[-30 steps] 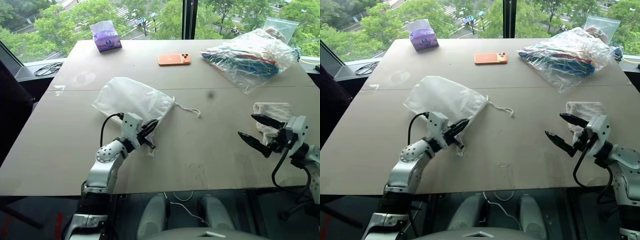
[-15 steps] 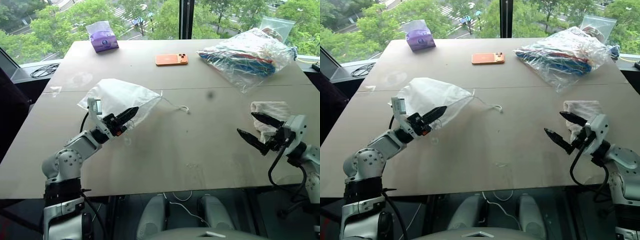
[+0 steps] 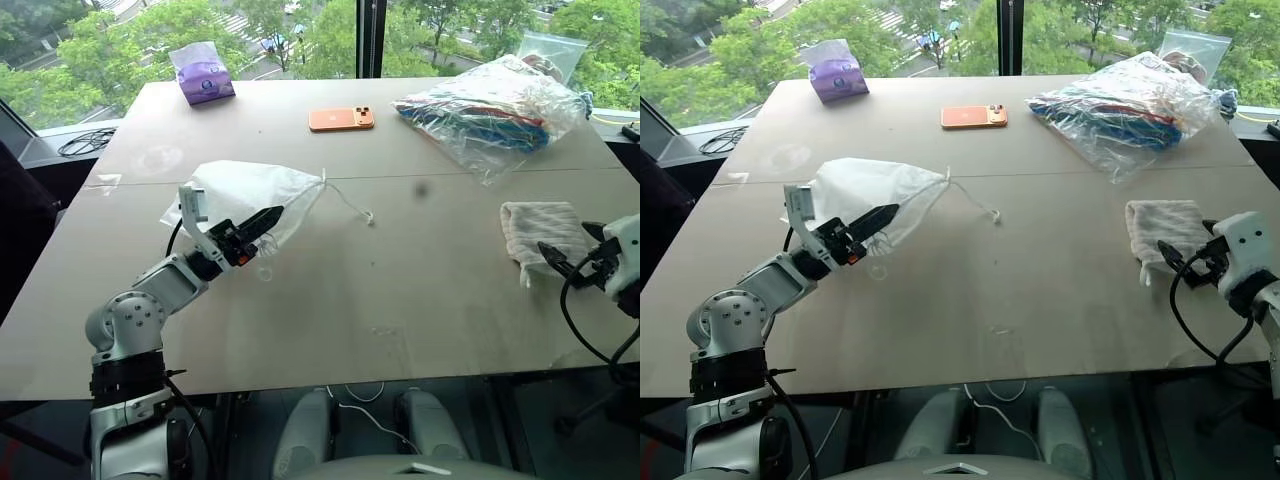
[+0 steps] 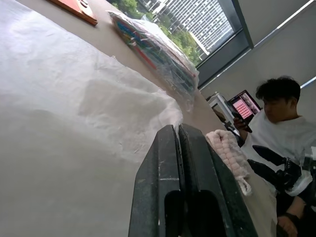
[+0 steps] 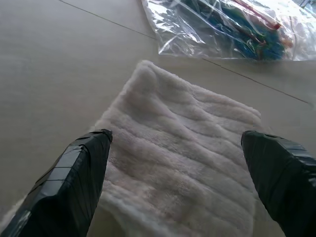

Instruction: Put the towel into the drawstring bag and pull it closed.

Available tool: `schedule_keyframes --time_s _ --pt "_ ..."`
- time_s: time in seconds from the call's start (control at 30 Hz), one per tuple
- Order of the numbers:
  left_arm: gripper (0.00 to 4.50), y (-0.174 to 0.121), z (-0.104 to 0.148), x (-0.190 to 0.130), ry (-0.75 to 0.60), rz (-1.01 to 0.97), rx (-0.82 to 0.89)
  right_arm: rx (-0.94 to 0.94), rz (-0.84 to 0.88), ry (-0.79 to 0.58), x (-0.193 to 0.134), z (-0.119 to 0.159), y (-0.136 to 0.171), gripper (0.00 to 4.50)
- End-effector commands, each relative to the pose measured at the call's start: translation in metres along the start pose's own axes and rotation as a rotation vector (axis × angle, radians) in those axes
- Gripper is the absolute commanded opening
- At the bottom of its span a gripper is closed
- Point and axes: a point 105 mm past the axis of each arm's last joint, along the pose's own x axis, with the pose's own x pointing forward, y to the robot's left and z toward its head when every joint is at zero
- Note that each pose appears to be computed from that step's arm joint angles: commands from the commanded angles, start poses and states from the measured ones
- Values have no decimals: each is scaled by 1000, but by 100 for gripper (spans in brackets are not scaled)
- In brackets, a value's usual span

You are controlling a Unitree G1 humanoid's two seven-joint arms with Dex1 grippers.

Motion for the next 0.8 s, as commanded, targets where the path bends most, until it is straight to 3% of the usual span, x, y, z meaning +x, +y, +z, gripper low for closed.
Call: schedule_keyframes --time_s 0.03,0.23,0.37,0.5,0.8 --pt "4 -13 9 2 -21 -44 38 26 -48 10 0 5 -12 450" --pt "4 -17 8 2 -9 -48 58 378 -217 -48 14 0 -50 450" --pt "4 -19 9 1 -11 -48 65 557 -198 -34 27 -12 -58 450" --pt "4 -19 7 2 -2 -47 73 687 -71 16 51 -20 -37 450" --pt "4 -18 8 -4 -24 -17 84 698 185 69 69 -9 18 450"
